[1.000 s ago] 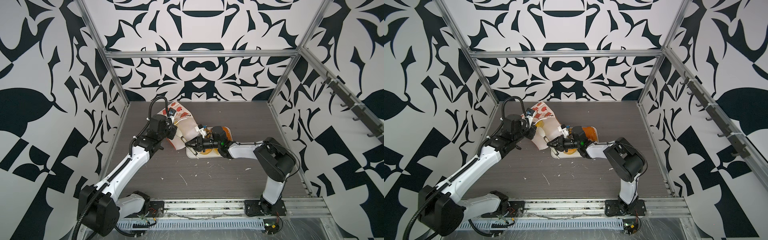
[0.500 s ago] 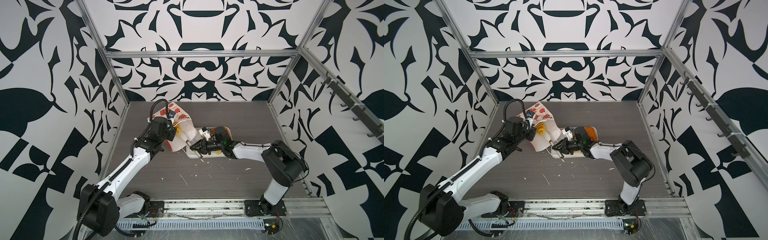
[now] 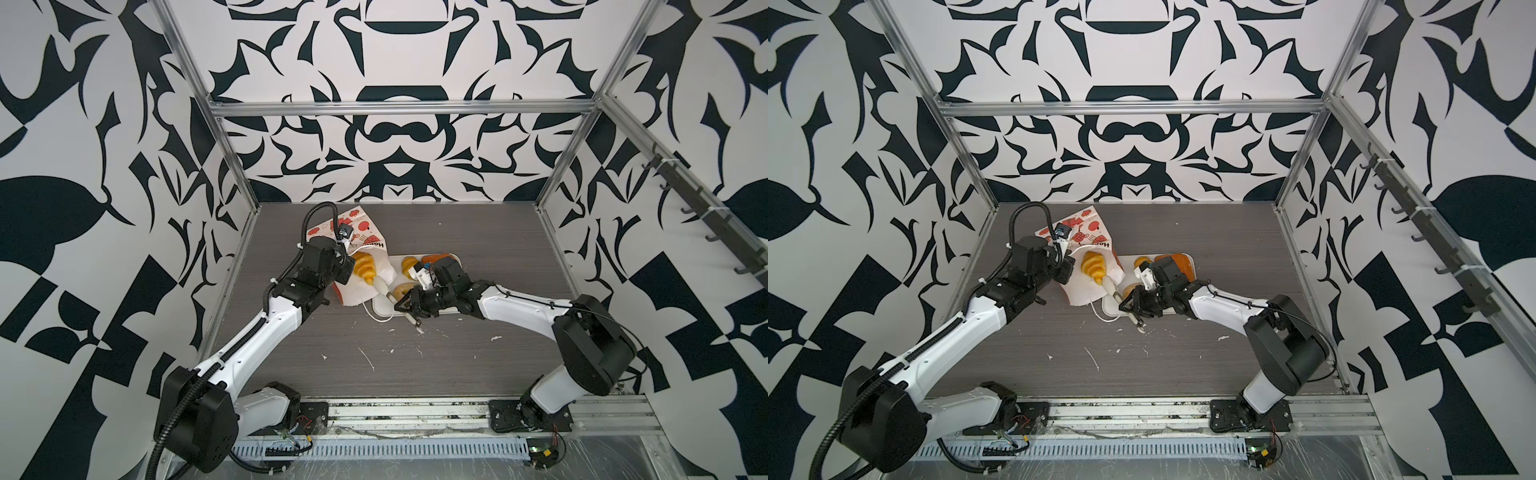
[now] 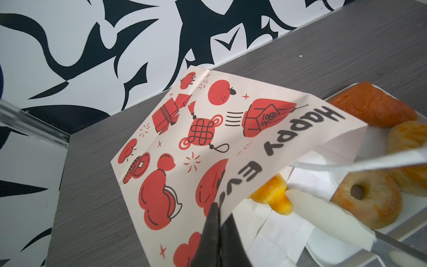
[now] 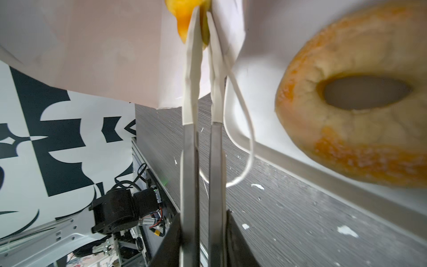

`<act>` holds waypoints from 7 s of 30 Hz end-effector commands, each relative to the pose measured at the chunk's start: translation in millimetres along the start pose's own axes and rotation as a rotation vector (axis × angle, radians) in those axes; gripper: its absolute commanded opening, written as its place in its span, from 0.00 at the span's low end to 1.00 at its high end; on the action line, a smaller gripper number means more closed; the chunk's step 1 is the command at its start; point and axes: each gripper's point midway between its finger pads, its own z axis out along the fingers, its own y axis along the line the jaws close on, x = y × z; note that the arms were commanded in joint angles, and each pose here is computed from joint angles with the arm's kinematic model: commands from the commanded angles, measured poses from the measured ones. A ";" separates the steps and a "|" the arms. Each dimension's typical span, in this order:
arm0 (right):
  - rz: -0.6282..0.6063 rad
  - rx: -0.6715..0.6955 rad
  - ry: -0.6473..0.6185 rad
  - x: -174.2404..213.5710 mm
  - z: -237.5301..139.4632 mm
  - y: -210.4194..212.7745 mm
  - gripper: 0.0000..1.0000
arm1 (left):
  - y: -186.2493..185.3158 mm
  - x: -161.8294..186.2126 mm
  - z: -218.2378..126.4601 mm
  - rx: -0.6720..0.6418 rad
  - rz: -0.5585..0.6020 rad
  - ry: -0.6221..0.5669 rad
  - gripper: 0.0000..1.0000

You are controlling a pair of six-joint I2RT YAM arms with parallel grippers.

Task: Take the fake bread out of the paper bag
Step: 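Pull the gripped yellow croissant out of the bag opening with the right tongs, then draw the croissant clear of the bag toward the white tray with the right tongs, then lower the croissant onto the white tray and open the right tongs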

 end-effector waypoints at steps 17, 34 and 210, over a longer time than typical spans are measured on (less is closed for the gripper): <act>-0.454 0.325 -0.082 -14.1 -35.1 44.0 0.43 | -6.1 0.1 10.8 0.014 -0.025 -0.022 0.00; -0.677 0.601 -0.127 -39.3 -23.2 46.1 0.48 | -8.7 -1.9 14.2 0.027 -0.036 -0.028 0.00; -0.208 0.535 -0.342 -6.7 -57.9 24.4 0.42 | 95.2 -49.1 -58.3 -0.430 -0.289 -0.322 0.00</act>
